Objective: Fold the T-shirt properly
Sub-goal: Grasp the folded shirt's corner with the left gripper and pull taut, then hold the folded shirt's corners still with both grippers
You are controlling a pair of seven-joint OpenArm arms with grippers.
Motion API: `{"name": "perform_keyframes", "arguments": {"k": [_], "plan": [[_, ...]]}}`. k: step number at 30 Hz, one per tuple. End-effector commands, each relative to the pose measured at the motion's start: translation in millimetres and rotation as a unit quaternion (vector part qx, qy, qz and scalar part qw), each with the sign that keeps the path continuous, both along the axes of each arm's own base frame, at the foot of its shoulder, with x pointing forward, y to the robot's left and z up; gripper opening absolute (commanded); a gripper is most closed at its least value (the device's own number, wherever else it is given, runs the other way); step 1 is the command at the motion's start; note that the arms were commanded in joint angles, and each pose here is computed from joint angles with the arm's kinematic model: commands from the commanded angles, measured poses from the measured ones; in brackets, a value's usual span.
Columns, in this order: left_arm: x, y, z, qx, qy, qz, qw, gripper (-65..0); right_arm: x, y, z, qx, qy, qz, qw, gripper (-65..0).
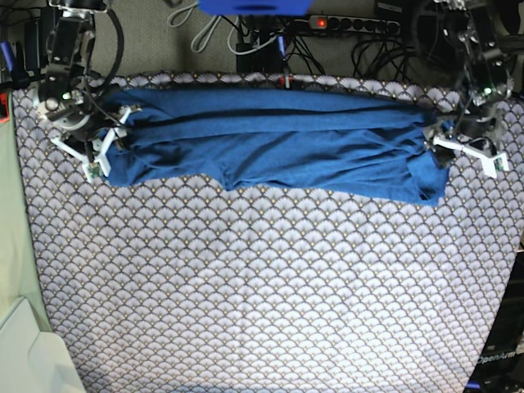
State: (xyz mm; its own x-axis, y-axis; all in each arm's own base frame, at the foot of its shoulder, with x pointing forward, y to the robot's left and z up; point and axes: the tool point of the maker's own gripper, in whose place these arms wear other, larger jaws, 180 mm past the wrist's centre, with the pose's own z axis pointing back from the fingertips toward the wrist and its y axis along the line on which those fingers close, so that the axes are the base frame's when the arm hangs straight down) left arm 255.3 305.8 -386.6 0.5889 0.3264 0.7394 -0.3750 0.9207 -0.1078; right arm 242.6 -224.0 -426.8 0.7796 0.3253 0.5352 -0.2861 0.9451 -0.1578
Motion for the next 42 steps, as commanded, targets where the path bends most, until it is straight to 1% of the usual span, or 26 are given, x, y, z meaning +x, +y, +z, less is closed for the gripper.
{"name": "perform_keyframes", "arguments": {"k": [1,4,8,12,14,16,19,25,33,42], "plan": [[9,6,11,0.01,-0.019,-0.001,1.0,-14.9,-3,-4,0,-0.009,0.008,0.0,0.9999,-36.0],[18,8,14,0.011,-0.026,0.002,1.0,-14.9,-3,-5,0,-0.009,0.008,0.0,0.9999,-36.0],[26,16,11,0.012,-0.022,0.005,1.0,-14.8,-3,-5,0,-0.009,0.008,0.0,0.9999,-36.0],[36,7,-1,0.019,0.004,-0.034,0.999,-14.9,-3,-5,0,-0.009,0.008,0.0,0.9999,-36.0],[36,1,-10,0.021,0.02,-0.051,0.998,-14.9,-3,-6,0,-0.01,0.008,0.0,0.9999,-36.0],[40,-5,-11,0.025,0.022,-0.066,0.997,-14.9,-3,-10,1,-0.015,0.008,0.001,0.9998,-36.0],[50,-10,-8,0.028,0.018,-0.075,0.997,-14.9,-2,-10,2,-0.016,0.007,0.001,0.9998,-36.0],[50,-9,-9,0.027,0.02,-0.074,0.997,-15.0,-1,-10,2,-0.016,0.007,0.001,0.9998,-36.0],[25,5,-52,0.011,0.08,-0.05,0.995,-15.0,0,-11,3,-0.017,0.005,0.001,0.9998,-36.0],[20,6,-58,0.008,0.091,-0.048,0.995,-15.1,2,-11,4,-0.017,0.002,0.001,0.9999,-36.0]]}}
